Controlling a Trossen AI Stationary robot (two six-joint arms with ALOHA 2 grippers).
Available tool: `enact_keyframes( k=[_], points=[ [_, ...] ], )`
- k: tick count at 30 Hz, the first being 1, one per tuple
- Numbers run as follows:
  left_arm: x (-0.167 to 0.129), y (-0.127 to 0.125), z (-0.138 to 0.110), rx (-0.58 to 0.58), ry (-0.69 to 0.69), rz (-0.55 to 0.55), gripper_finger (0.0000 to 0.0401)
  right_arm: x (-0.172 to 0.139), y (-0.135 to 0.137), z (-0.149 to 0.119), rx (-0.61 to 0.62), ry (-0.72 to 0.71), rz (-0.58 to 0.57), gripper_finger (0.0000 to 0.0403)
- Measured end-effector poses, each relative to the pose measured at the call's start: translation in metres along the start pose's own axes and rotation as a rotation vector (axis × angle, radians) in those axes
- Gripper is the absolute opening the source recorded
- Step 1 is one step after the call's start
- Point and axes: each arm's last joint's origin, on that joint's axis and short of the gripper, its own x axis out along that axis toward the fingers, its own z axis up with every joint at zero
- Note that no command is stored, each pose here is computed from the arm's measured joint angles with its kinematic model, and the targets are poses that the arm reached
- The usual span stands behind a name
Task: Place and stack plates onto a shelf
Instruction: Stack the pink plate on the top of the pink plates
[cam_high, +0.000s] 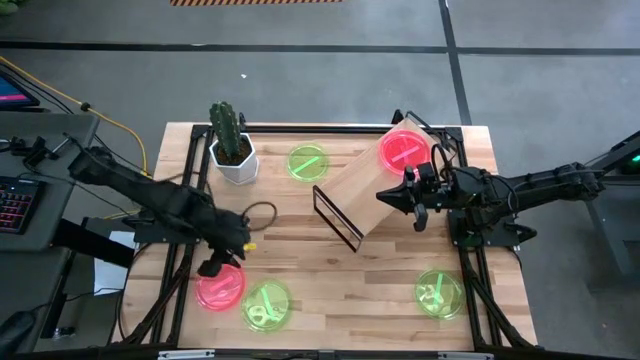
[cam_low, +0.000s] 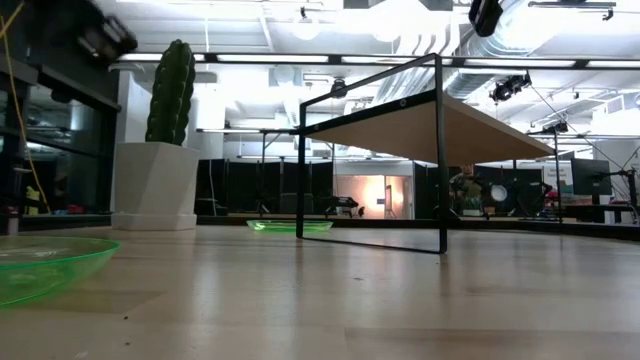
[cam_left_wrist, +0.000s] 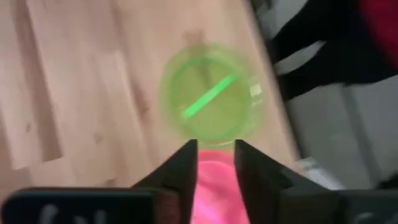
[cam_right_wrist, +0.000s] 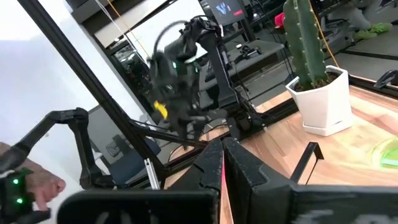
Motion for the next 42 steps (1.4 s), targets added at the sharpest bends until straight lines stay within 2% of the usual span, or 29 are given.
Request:
enact_keyframes(
  k=[3, 6, 10, 14, 17, 24, 27, 29, 38, 42],
  points=[
    [0.024, 0.009, -0.013, 0.025, 0.079, 0.065, 0.0146, 0.000, 0.000, 0.000, 0.006, -0.002, 0.001, 0.0000],
    [0.046, 0.019, -0.029, 0.042, 0.130, 0.073, 0.0180, 0.000, 0.000, 0.000, 0.009, -0.001, 0.002, 0.0000],
    [0.070, 0.030, -0.052, 0.052, 0.174, 0.056, 0.0206, 0.000, 0.000, 0.000, 0.011, 0.000, 0.003, 0.0000],
    [0.086, 0.036, -0.062, 0.062, 0.164, 0.030, 0.0210, 0.000, 0.000, 0.000, 0.011, 0.002, 0.004, 0.0000],
    [0.096, 0.041, -0.072, 0.073, 0.214, 0.028, 0.0208, 0.000, 0.000, -0.001, 0.009, 0.007, 0.001, 0.0000],
    [0.112, 0.043, -0.077, 0.007, 0.299, 0.048, 0.0199, 0.000, -0.001, -0.001, 0.009, 0.014, -0.004, 0.0000],
    [0.115, 0.040, -0.077, -0.001, 0.328, 0.061, 0.0187, 0.000, -0.001, -0.002, 0.008, 0.019, -0.006, 0.0000],
    [0.116, 0.037, -0.075, 0.014, 0.336, 0.063, 0.0164, 0.000, -0.001, -0.002, 0.007, 0.021, -0.007, 0.0000],
    [0.119, 0.023, -0.080, -0.030, 0.385, -0.003, 0.0012, 0.000, -0.002, -0.004, 0.002, 0.042, -0.020, 0.0000],
    [0.118, 0.023, -0.080, -0.061, 0.387, -0.004, 0.0003, 0.000, -0.003, -0.005, -0.006, 0.056, -0.028, 0.0000]
  ],
)
